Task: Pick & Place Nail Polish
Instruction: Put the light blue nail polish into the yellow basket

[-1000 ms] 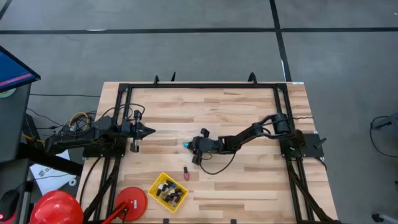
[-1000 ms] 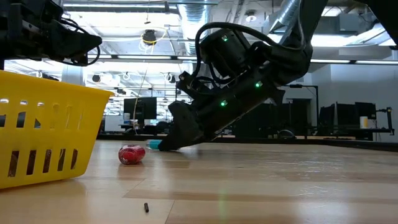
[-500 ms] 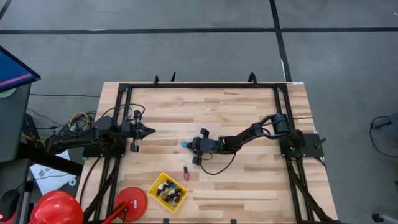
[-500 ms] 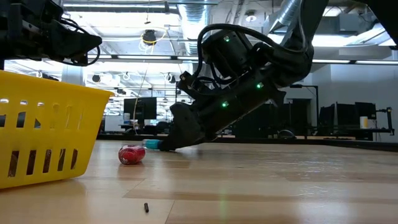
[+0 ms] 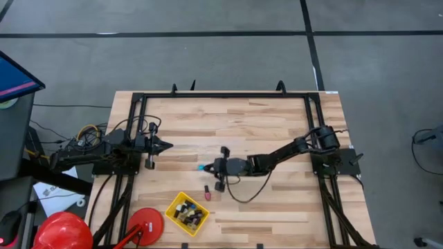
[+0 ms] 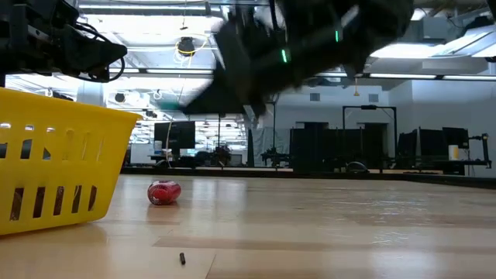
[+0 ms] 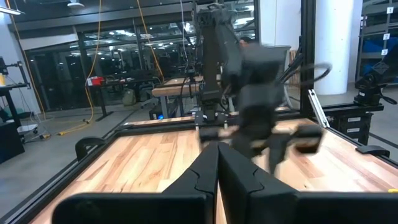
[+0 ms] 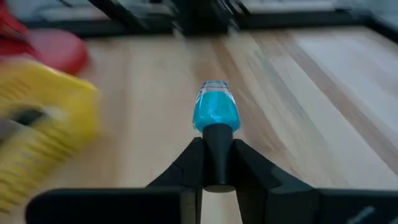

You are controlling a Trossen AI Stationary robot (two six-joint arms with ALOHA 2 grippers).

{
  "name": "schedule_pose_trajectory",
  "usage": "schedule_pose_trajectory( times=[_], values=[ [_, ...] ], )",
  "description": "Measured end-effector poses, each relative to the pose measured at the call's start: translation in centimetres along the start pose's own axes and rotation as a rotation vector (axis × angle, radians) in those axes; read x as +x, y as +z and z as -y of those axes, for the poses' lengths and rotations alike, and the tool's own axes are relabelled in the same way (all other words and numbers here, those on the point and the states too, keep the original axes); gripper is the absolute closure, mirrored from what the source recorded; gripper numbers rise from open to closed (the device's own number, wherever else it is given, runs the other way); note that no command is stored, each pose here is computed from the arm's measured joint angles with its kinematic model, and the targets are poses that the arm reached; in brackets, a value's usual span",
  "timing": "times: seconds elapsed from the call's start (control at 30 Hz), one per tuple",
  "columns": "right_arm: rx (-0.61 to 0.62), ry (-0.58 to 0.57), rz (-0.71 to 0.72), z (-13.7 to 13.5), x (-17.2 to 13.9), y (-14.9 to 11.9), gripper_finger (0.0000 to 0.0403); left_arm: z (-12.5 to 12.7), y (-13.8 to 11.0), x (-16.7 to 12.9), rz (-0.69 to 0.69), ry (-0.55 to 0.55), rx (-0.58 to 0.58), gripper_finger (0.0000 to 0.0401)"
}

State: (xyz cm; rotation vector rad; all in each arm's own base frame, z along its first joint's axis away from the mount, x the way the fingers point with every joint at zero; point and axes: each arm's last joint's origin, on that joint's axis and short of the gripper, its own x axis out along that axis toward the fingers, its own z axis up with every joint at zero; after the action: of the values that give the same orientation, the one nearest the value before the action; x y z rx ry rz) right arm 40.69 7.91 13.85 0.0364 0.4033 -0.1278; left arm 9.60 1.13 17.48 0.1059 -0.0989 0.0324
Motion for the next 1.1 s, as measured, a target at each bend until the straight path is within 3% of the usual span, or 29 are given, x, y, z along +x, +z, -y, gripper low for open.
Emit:
schedule_pose_trajectory(
  times=[0.3,0.47,0.9,1.1],
  values=[
    [-0.061,0.109,0.004,-7.0,-1.4,5.9,0.0354,0.0,0.0,0.0,0.001,0.0,0.0,0.04],
    [-0.053,0.111,0.063,-10.0,-2.8,7.5,0.035,0.0,0.0,0.0,0.002,0.0,0.0,0.04],
    [0.104,0.076,0.073,-12.0,-4.1,7.1,0.035,0.0,0.0,0.0,0.003,0.0,0.0,0.04],
    [0.122,0.089,0.069,-12.8,-1.9,4.9,0.035,0.0,0.0,0.0,0.003,0.001,0.0,0.04]
  ],
)
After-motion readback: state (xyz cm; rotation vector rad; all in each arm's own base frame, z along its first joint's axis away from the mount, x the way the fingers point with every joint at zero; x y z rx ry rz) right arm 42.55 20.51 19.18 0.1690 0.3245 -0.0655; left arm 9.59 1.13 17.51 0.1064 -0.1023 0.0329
